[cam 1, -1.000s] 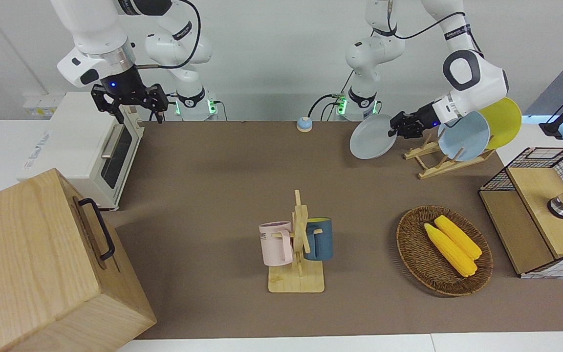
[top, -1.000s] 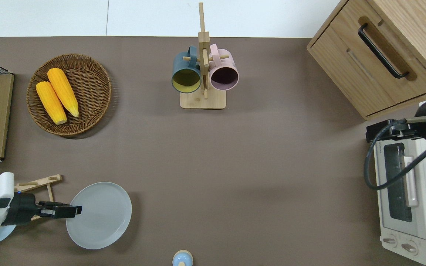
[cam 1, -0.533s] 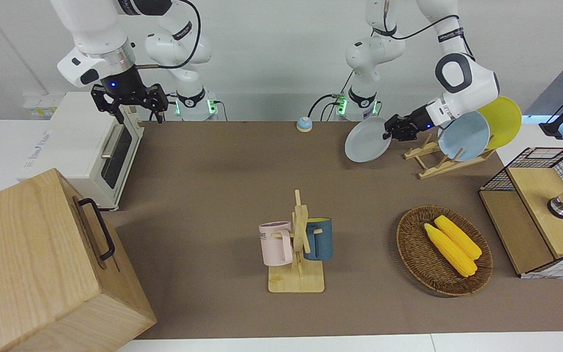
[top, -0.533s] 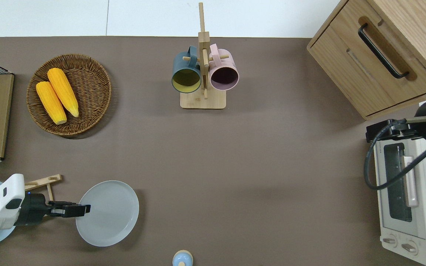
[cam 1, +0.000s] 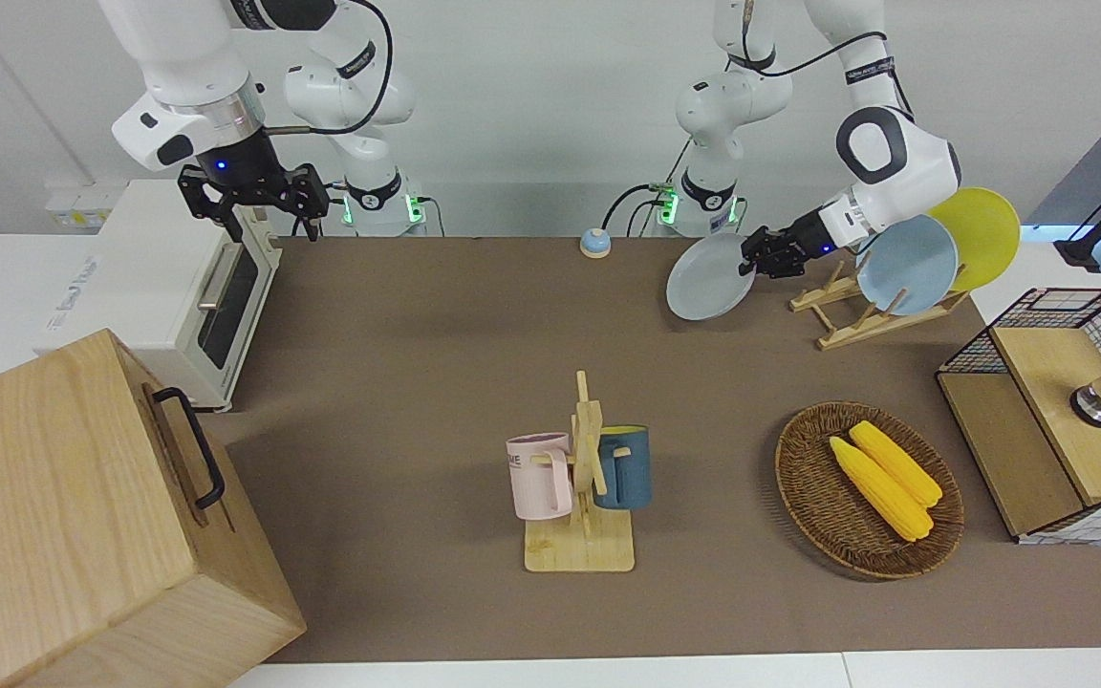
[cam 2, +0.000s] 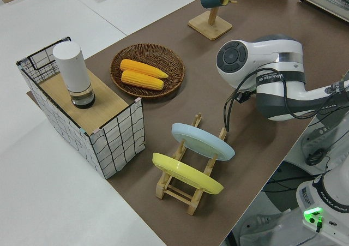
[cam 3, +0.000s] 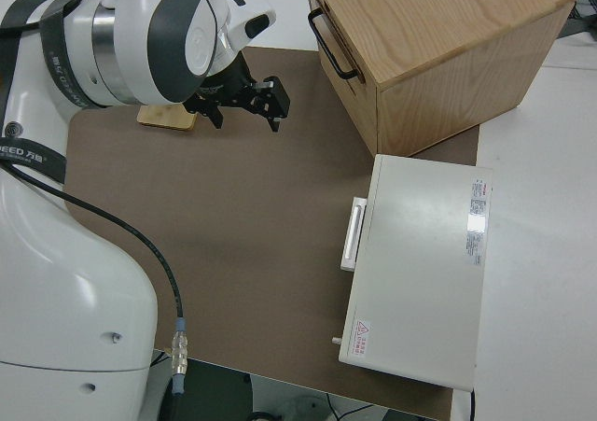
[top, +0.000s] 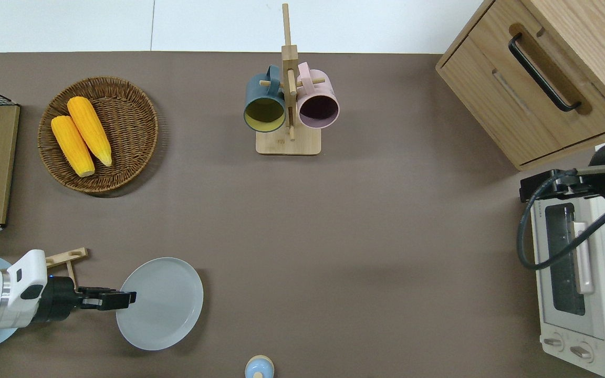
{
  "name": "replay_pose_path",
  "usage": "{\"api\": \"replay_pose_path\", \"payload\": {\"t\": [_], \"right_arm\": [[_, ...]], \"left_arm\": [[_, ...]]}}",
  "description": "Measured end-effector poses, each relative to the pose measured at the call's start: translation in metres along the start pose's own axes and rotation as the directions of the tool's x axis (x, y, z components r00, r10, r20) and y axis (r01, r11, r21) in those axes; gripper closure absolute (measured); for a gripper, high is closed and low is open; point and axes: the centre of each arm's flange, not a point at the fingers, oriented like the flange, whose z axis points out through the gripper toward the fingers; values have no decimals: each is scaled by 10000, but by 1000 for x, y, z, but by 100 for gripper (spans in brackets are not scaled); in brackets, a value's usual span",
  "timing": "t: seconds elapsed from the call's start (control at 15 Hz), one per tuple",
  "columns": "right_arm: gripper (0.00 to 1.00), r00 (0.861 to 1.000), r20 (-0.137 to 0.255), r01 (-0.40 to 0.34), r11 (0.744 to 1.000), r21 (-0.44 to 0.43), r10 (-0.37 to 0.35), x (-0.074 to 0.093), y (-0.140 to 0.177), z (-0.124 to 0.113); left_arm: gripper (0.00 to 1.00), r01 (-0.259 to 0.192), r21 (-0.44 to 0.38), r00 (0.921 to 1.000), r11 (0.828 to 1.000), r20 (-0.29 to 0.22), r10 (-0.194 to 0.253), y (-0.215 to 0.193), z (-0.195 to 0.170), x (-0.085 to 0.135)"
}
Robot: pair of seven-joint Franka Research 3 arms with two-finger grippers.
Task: Pick gray plate from low plate rack and place it on table with left arm
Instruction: 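Carry the gray plate away from the rack onto the table, then lower the gray plate flat onto the table and open the left gripper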
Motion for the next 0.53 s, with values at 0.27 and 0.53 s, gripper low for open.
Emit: {"api": "replay_pose_path", "payload": {"t": [0.27,0.53], "right_arm": [[1,10000,0,0,10000,0,0,0,0,0],[1,10000,0,0,10000,0,0,0,0,0]], "left_arm": [[92,-79,177,9999,9998,-101,81,1,2,3],[92,-201,360,9997,9991,-142,206,4,8,6]]}}
